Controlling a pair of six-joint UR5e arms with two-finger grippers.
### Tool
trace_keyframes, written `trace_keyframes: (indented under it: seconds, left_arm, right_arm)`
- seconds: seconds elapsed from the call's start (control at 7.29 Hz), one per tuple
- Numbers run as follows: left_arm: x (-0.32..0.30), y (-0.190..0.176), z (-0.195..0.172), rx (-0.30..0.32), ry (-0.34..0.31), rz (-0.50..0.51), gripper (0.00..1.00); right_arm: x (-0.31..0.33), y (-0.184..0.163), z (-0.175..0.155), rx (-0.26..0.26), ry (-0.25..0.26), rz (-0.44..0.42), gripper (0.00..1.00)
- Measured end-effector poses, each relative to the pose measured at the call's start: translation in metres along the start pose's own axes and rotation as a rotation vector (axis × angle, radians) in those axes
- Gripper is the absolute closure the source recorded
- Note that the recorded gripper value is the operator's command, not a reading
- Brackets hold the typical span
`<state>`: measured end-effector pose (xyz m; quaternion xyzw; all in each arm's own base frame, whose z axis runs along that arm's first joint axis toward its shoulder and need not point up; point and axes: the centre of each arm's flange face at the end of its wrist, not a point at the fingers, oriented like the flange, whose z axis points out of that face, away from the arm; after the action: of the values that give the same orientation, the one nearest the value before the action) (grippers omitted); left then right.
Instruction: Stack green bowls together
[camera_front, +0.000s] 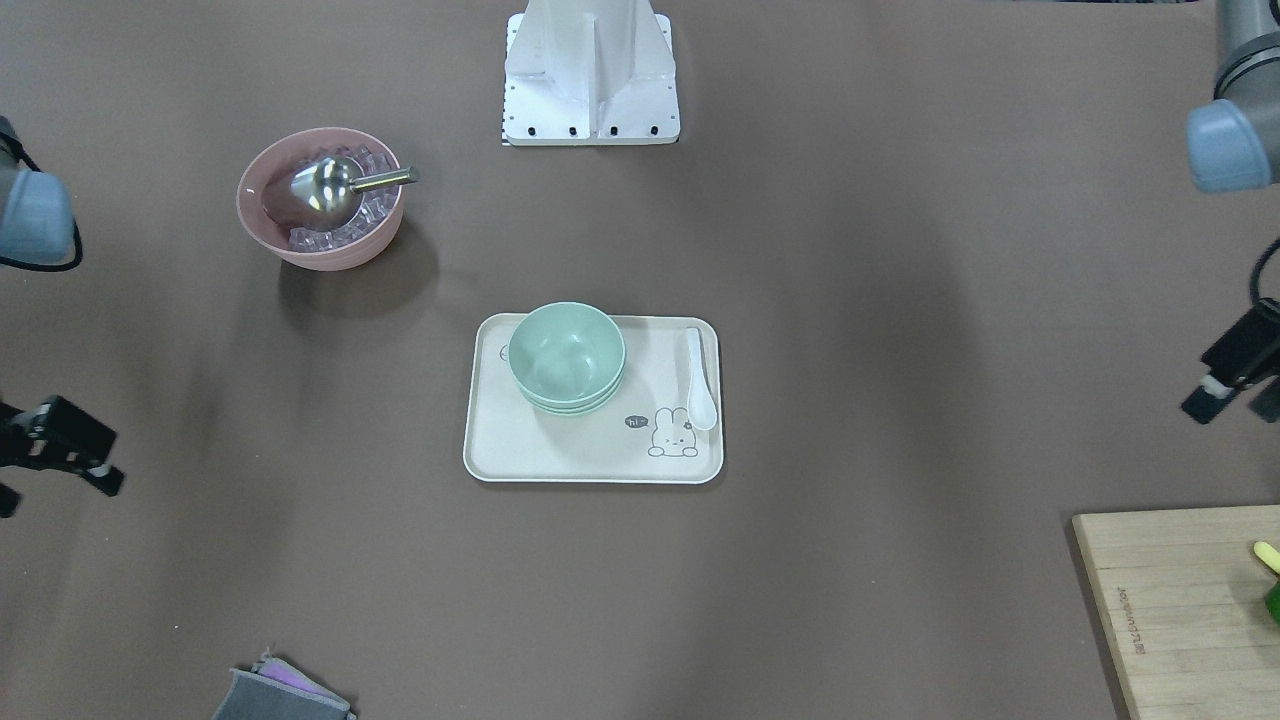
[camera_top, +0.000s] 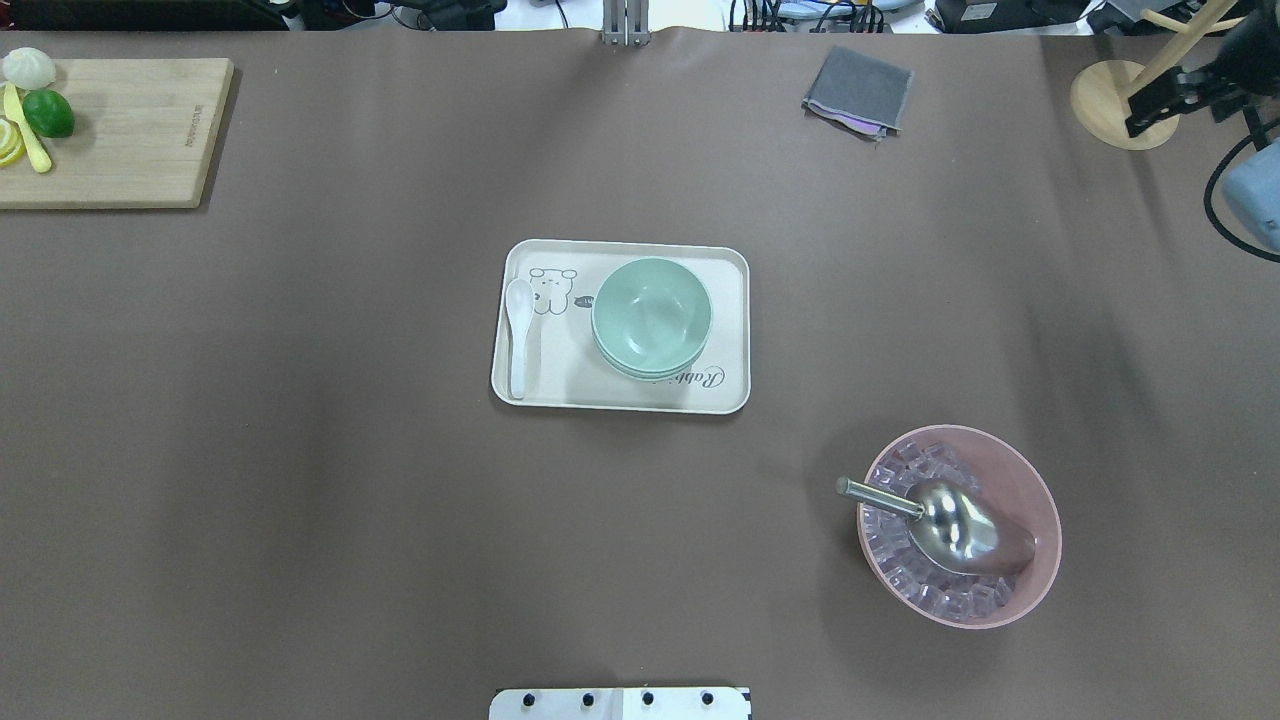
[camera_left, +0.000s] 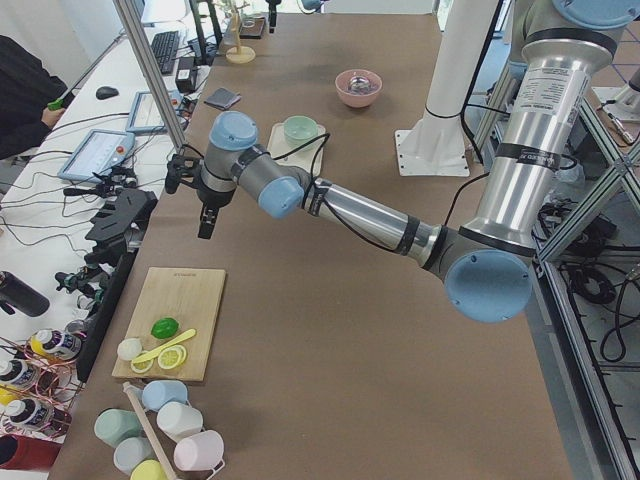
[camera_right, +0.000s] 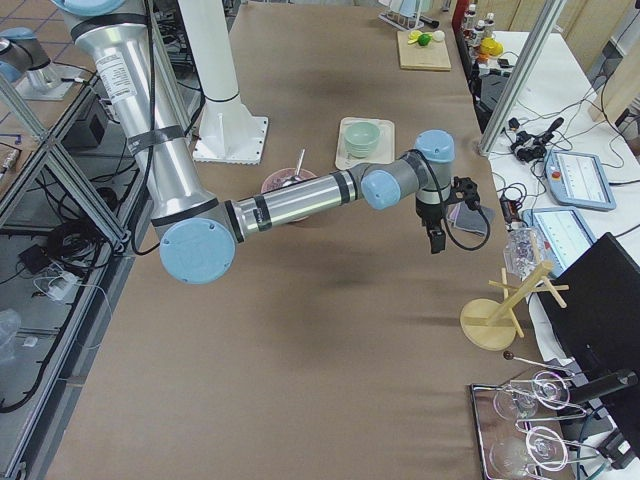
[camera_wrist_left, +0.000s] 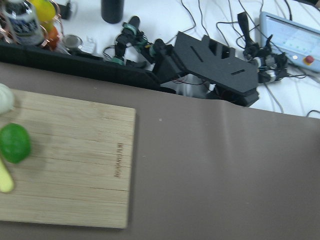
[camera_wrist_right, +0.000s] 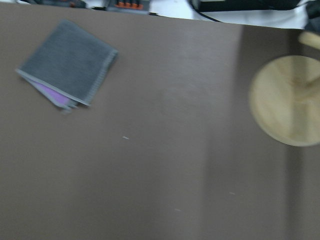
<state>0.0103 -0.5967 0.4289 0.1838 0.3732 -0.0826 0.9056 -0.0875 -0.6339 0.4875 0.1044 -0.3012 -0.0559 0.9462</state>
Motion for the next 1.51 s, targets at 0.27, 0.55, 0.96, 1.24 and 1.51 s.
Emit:
trace_keyframes:
  seconds: [0.27,0.55,0.96,1.24,1.51]
  left_arm:
    - [-0.042,0.018,0.002,-0.186,-0.11,0.127,0.02]
    - [-0.101,0.045,0.002,-0.272,-0.051,0.068,0.02]
    - [-0.139,0.066,-0.007,-0.232,-0.018,0.048,0.02]
    - [-0.159,0.087,0.0,-0.214,-0.016,0.056,0.02]
    - [-0.182,0.103,0.018,-0.221,-0.02,0.043,0.02]
  right_arm:
    - [0.069,0.036,0.008,-0.176,0.074,-0.067,0.0]
    - [0.122,0.081,0.016,-0.233,0.025,-0.066,0.0]
    - [0.159,0.126,0.028,-0.131,-0.016,-0.071,0.0]
    - [0.175,0.164,0.047,-0.065,-0.012,-0.105,0.0]
    - [0.187,0.172,0.066,-0.058,-0.025,-0.089,0.0]
